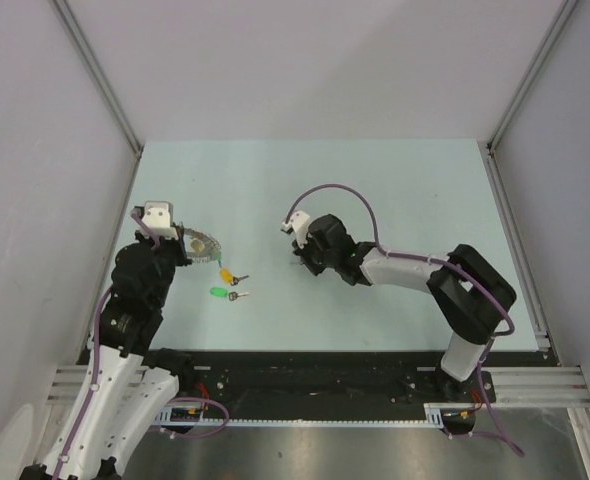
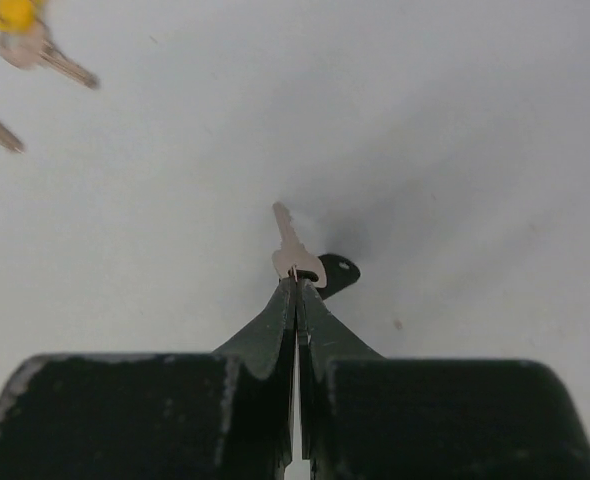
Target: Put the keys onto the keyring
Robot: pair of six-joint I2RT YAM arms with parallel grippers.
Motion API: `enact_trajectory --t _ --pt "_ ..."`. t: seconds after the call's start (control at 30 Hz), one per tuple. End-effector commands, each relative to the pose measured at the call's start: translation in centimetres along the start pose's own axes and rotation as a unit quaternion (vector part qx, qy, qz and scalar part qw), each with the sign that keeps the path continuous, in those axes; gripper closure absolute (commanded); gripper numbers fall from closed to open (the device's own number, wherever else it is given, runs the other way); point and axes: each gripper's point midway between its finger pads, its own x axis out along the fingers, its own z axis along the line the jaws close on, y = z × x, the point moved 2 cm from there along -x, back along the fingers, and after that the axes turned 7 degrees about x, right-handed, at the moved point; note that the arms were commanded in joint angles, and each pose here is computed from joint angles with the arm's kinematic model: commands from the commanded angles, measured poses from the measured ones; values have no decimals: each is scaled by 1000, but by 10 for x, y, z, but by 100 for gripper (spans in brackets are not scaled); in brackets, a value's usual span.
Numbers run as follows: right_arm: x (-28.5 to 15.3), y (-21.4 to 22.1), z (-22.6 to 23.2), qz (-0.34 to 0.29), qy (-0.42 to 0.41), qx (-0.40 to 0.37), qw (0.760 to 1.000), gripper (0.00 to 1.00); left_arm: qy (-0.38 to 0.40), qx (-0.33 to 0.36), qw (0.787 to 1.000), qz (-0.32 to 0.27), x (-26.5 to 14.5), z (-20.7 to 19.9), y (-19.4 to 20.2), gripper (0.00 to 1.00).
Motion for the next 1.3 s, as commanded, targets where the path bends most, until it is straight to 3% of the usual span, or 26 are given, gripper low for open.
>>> enact_trajectory --t 0.0,0.2,0.63,0.7,0.87,1.07,1.23,1.27 --pt "-37 33 -34 87 93 -14 992 100 7 1 999 -41 -1 0 -19 99" --pt "-63 53 -53 144 145 -13 979 100 13 1 999 -44 -2 -2 -20 100" --pt "-40 68 -13 172 93 -39 980 100 22 2 999 -42 0 -5 -18 100" --pt "-40 65 -9 168 87 -37 981 96 23 1 999 -44 -1 -5 -19 100" --pt "-45 47 4 139 67 -12 988 74 23 2 999 -42 0 -5 -18 100" --pt "-64 26 5 95 65 7 993 71 26 2 999 -42 0 -6 -18 99" --pt "-75 44 -6 56 62 61 995 71 30 1 999 -44 0 -7 -19 100" --pt "-76 33 -3 23 52 68 996 72 30 2 999 -43 0 -7 -19 100"
